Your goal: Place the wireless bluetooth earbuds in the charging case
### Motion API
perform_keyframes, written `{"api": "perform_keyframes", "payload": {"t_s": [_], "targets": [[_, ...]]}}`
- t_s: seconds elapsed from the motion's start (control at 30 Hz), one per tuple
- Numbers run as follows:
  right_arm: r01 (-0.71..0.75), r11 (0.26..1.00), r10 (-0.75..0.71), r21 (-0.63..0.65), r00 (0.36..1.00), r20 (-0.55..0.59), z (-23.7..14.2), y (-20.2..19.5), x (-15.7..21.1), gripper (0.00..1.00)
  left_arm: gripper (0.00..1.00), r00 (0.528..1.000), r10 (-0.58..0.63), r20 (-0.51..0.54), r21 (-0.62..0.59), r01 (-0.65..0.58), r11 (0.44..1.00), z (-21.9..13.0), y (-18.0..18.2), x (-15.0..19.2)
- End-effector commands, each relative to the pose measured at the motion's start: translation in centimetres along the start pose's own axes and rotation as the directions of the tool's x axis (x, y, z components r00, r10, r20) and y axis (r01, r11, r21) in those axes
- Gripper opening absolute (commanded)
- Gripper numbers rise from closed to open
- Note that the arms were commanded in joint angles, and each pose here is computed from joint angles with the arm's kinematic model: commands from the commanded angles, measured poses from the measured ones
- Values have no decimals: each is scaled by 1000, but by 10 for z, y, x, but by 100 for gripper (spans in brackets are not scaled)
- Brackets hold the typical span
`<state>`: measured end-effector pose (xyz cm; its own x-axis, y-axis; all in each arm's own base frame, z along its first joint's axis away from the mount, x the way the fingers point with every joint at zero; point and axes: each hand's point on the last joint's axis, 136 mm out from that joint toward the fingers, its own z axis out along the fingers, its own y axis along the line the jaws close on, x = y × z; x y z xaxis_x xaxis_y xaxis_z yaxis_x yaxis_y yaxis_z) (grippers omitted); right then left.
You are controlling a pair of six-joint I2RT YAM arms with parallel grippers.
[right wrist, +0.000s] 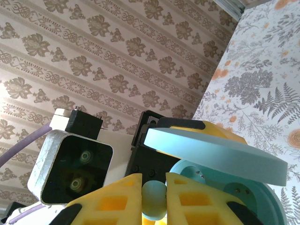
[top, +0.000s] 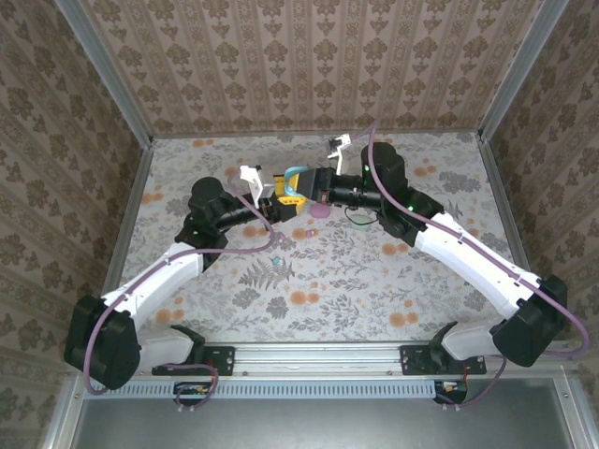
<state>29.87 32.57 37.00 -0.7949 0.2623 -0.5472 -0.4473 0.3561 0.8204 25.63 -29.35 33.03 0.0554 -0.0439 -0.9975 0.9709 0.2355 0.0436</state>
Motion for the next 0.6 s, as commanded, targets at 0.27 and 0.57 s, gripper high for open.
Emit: {"api": "perform_keyframes", "payload": {"t_s": [0.27, 0.57], "targets": [[-9, 1000, 7, 27, 998, 67, 9, -10, -9, 16, 33, 997, 41, 70, 15, -42, 999, 2, -3, -27], [27, 991, -30, 131, 999, 20, 7, -25, 4, 18, 34, 994, 35, 99, -25, -33, 999, 1, 3, -33]]}}
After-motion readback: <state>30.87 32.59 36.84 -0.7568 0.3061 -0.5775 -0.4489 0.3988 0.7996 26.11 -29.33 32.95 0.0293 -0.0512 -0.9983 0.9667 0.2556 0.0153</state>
